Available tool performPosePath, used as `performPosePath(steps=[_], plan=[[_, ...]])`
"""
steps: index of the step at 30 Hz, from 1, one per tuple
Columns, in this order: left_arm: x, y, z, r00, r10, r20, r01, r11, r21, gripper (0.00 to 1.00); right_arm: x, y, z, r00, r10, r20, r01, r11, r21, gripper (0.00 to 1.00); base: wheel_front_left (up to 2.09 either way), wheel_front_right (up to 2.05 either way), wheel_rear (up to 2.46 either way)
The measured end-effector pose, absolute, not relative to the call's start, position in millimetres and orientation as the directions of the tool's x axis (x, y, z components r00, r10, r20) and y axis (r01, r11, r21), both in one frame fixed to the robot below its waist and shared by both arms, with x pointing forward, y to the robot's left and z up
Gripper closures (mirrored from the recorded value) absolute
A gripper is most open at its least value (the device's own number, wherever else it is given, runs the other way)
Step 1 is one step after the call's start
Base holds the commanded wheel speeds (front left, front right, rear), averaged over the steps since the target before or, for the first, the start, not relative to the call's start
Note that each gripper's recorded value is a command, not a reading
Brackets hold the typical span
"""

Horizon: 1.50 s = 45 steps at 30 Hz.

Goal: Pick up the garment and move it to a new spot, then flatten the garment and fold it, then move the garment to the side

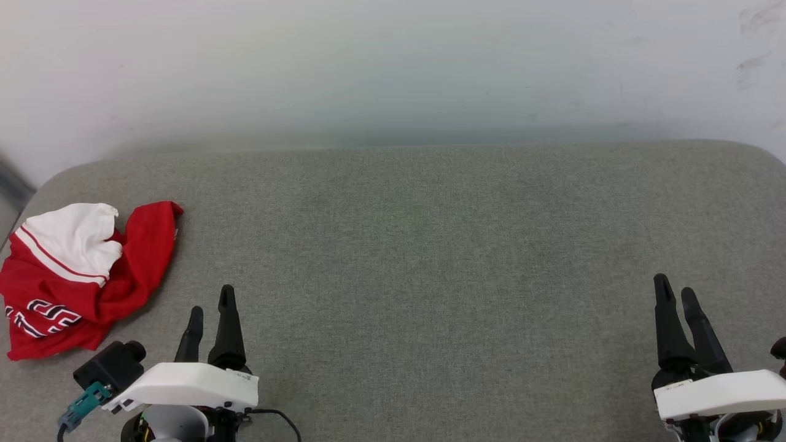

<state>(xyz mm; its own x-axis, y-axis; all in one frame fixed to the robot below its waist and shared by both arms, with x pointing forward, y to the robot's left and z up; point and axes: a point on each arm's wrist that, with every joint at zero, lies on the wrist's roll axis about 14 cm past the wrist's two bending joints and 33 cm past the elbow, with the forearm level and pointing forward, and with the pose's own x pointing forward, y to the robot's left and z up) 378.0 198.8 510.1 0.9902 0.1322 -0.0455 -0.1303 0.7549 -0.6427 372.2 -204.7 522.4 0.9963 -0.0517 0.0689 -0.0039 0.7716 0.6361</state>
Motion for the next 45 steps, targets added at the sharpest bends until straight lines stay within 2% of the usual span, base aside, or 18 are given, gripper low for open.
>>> performPosePath(steps=[21,45], plan=[[371.2,194.7,518.5,0.988,0.152,0.022,-0.129,0.899,-0.418,0.00,366.1,-196.9,523.1,0.995,-0.020,0.094,-0.020,0.915,0.403,0.00,0.00,0.00,0.00],[366.5,184.7,531.9,0.987,0.119,0.112,-0.092,0.972,-0.218,0.00,363.4,-190.7,533.7,0.989,0.017,0.149,-0.045,0.981,0.187,0.00,0.00,0.00,0.00]])
